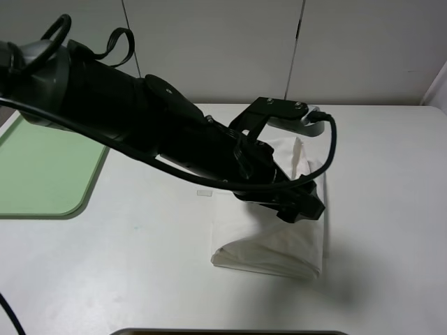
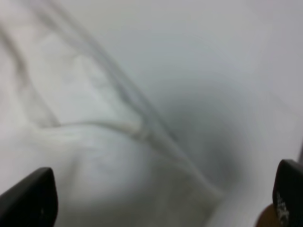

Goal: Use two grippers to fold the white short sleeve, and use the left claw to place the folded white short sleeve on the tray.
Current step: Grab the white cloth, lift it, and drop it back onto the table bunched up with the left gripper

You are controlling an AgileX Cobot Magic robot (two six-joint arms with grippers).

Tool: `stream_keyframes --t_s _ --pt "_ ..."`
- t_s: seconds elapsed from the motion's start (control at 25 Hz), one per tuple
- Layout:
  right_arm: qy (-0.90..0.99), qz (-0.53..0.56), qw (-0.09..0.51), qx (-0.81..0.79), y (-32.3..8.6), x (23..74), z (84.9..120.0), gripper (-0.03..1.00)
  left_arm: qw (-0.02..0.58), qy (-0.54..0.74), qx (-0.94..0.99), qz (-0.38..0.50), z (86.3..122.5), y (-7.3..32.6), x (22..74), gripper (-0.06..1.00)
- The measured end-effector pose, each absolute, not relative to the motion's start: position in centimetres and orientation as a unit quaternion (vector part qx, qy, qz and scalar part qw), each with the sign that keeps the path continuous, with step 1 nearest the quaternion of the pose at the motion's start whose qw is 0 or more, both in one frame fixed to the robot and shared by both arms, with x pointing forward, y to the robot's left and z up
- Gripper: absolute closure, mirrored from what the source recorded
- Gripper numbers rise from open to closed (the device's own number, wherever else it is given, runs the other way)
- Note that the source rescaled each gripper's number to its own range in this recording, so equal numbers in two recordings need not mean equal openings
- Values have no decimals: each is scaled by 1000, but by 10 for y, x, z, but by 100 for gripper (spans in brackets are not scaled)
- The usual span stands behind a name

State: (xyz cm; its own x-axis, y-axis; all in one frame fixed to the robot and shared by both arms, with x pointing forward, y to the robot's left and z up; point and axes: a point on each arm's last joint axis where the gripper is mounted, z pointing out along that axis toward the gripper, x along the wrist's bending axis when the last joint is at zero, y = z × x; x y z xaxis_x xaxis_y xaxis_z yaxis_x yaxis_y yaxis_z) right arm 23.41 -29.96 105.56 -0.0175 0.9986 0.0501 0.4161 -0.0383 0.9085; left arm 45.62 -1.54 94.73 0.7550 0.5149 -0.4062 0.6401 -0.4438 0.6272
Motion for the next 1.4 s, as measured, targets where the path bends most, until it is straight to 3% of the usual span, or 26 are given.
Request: stream_keyframes --t_s 0.32,0.4,0.64,1.08,1.4 --pt "590 400 364 599 -300 234 1056 -3 373 355 854 -74 933 -7 460 6" --pt "590 400 364 599 -300 234 1056 -3 341 358 864 -95 905 -14 452 7" --pt "590 401 364 599 -300 234 1056 -3 337 343 869 -116 897 -34 437 7" --pt "590 402 362 599 -299 234 1056 -3 343 324 873 -124 900 -45 426 7" --pt "590 404 360 599 -299 234 1056 -3 393 343 845 -116 946 -34 439 7"
